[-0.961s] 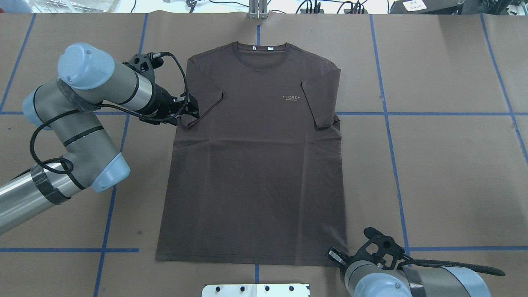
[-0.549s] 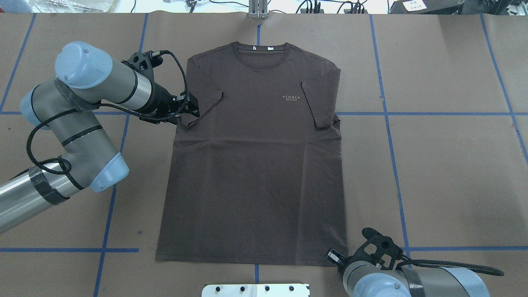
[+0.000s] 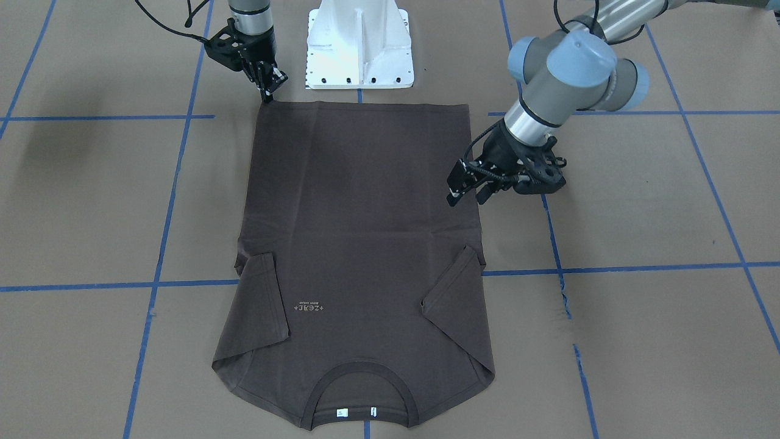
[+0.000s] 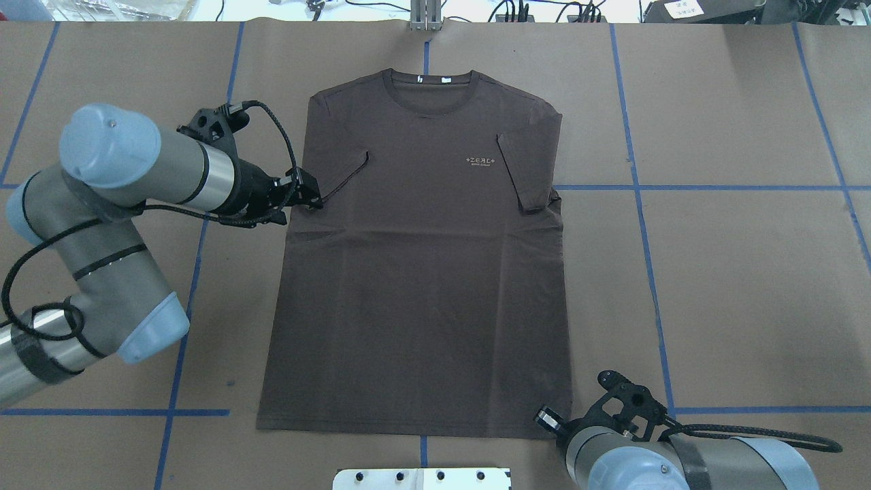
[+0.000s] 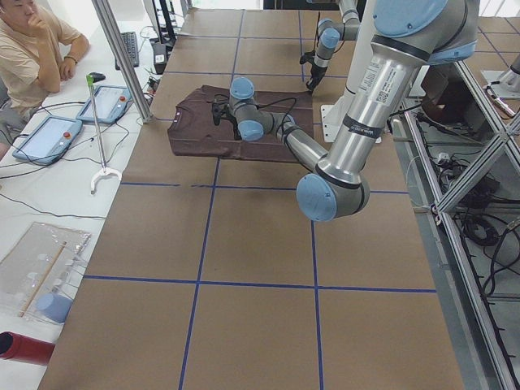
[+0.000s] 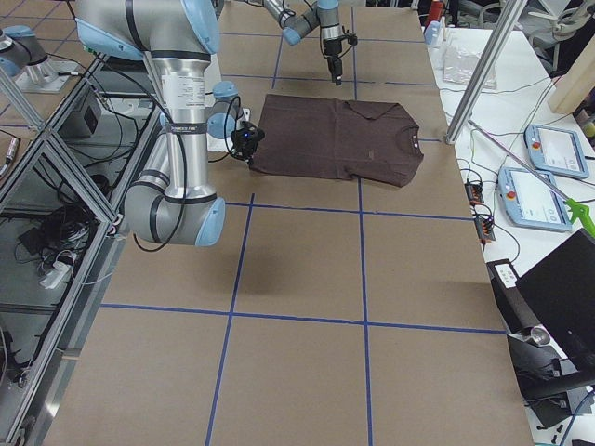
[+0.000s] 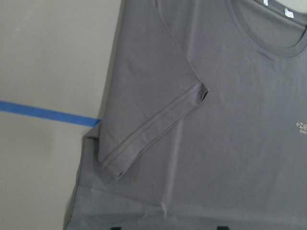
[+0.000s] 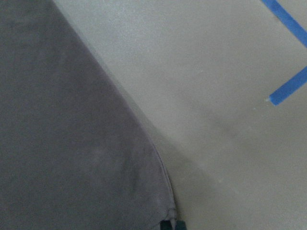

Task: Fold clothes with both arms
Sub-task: 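Move the left gripper down to the other hem corner nearest the robot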

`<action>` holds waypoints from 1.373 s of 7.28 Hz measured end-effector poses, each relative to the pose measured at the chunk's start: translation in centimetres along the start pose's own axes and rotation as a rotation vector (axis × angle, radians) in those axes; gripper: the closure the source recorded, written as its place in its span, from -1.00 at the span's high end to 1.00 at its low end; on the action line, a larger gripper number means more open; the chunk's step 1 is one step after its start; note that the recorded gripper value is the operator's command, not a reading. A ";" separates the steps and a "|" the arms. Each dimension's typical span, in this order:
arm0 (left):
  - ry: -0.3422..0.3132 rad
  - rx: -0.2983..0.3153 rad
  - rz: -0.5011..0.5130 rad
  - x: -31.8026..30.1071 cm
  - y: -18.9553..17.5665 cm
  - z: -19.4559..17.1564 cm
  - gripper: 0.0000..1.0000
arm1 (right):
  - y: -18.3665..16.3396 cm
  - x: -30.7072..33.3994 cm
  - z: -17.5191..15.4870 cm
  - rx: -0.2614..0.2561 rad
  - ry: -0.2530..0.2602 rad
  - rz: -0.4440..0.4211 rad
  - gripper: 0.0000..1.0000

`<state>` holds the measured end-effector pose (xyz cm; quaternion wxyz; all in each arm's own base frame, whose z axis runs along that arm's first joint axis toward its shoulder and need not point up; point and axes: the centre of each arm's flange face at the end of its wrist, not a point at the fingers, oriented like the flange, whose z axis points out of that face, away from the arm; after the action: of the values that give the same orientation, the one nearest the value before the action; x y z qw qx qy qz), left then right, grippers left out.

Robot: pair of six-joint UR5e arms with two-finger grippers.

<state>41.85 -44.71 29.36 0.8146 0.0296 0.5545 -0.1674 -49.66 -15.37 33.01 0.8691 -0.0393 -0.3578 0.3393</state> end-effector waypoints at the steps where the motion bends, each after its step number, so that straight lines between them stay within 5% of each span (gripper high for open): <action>1: -0.011 0.022 -0.032 -2.1 4.3 -0.2 0.46 | -0.3 -0.1 -0.3 0.000 -0.004 0.001 -1.00; 6: -0.184 0.027 -0.147 -9.7 20.3 1.0 0.44 | -1.0 -0.5 -0.5 0.000 -0.010 -0.002 -1.00; 10: -0.272 0.006 -0.156 -11.0 24.5 1.7 0.37 | -1.3 -0.4 -0.5 -0.009 0.002 -0.016 -1.00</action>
<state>47.23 -19.37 36.64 0.8666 -0.0343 0.4392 -0.2344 -48.84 -16.53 32.80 0.8718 -0.0405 -0.3588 0.3309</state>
